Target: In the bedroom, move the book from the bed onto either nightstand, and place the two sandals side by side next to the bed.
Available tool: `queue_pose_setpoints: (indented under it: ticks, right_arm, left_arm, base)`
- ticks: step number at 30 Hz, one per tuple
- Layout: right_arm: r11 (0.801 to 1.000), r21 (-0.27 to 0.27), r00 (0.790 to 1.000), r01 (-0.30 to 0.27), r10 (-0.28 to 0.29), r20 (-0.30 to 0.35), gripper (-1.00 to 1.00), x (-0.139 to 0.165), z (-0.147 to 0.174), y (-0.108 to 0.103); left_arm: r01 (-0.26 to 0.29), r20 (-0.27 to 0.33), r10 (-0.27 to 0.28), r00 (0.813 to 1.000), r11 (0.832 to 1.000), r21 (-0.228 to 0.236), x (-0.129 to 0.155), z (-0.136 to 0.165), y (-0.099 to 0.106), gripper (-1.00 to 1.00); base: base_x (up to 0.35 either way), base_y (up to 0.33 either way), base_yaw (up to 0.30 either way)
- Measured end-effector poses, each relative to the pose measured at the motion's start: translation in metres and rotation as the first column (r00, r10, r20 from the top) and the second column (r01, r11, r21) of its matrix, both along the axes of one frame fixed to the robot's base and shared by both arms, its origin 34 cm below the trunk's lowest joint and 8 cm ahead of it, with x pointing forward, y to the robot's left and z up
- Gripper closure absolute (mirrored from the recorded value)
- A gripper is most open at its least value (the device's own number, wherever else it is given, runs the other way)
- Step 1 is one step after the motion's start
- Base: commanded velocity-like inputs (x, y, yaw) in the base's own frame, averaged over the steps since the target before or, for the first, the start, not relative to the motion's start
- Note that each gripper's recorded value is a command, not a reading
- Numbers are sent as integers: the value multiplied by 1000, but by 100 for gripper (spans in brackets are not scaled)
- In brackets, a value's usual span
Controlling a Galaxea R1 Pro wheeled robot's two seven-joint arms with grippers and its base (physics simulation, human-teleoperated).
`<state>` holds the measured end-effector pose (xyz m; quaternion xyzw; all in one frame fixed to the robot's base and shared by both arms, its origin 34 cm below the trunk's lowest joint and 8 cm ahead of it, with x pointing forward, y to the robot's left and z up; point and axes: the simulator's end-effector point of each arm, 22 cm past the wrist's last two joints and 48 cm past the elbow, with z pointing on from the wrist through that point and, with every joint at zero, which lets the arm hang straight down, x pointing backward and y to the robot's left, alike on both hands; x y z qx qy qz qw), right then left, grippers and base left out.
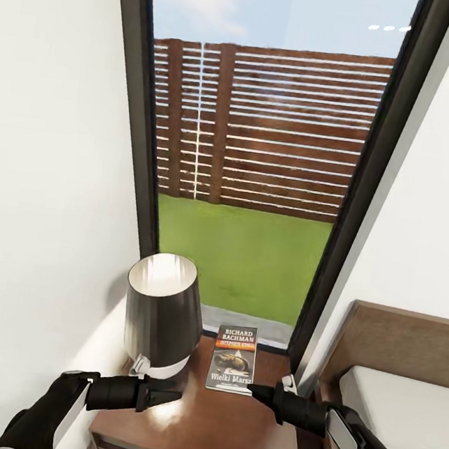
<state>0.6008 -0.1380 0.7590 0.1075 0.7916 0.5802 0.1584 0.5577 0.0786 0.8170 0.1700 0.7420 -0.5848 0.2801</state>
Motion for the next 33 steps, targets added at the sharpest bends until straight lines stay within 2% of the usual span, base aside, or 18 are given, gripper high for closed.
queue_pose_setpoints:
  ticks: [33]
  right_arm:
    - [1000, -1, 1000, 0, 0, 0, 100, -2, -56, 0]
  left_arm:
    - [1, 0, -1, 1000, 1000, 0, -2, -56, -1, -100]
  base:
    - [0, 0, 0]
